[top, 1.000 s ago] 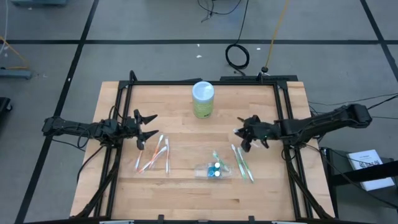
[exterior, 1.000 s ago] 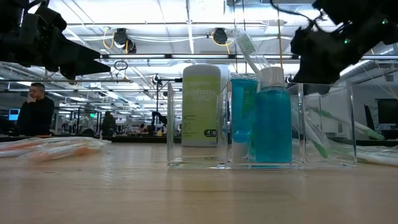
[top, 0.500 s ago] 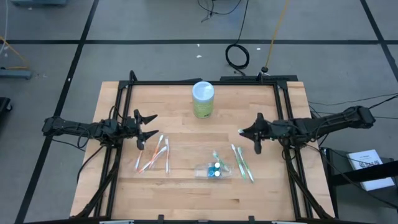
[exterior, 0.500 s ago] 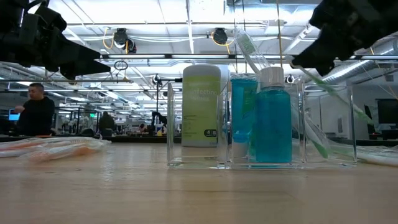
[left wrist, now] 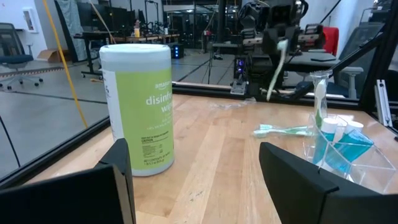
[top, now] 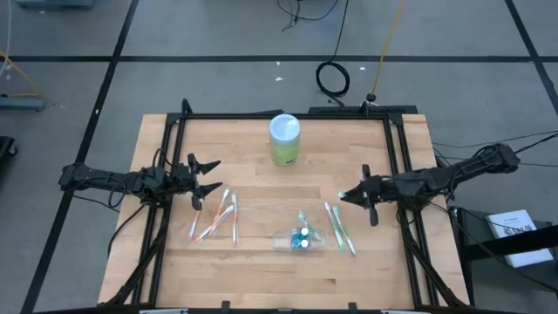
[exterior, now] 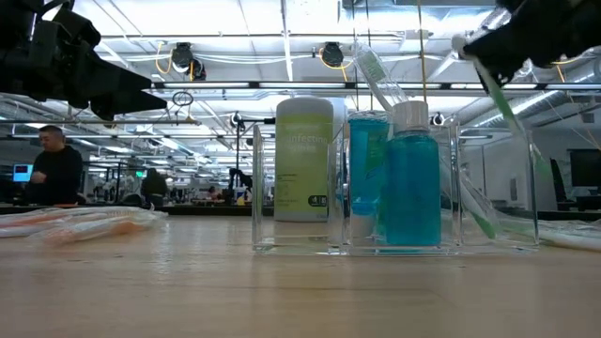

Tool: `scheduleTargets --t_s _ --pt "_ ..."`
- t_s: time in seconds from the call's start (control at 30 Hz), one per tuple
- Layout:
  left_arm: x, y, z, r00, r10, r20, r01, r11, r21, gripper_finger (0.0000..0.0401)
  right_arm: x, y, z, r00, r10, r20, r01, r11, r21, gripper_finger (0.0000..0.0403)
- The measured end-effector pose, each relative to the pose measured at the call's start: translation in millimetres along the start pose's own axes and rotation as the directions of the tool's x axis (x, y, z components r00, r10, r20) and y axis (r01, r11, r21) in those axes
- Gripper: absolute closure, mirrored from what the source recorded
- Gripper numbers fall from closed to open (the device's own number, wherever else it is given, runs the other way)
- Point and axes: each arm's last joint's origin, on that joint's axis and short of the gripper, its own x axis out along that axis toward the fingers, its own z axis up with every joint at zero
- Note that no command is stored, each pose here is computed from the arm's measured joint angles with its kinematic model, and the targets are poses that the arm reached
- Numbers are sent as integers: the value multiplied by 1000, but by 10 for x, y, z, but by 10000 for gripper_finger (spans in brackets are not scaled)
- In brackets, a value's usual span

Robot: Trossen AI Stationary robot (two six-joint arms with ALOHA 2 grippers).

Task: Pick & Place toothbrushing station
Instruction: Put the green toothbrush into the right section of the transparent organizer

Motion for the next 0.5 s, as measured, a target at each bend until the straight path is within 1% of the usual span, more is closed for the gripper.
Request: scheduleTargets --t_s 0.07,0.13,0.2,0.27,0.37,0.5 --pt "0 0 0 1000 0 0 0 1000 0 176 3 41 24 995 66 73 -65 998 -19 382" --pt "0 0 -1 1000 0 -1 0 1000 0 176 3 75 11 978 142 150 -135 989 -53 382" --pt "0 0 0 1000 0 0 0 1000 0 176 -6 95 -37 952 215 217 -198 976 -94 381" --pt "0 0 0 1000 0 0 0 1000 0 176 -26 100 -58 921 258 293 -234 965 -115 381" --pt "0 0 0 1000 0 0 0 1000 0 176 -55 88 -86 887 273 373 -250 962 -108 382" --pt "0 0 0 1000 0 0 0 1000 0 176 -47 86 -137 882 291 371 -288 955 -66 382"
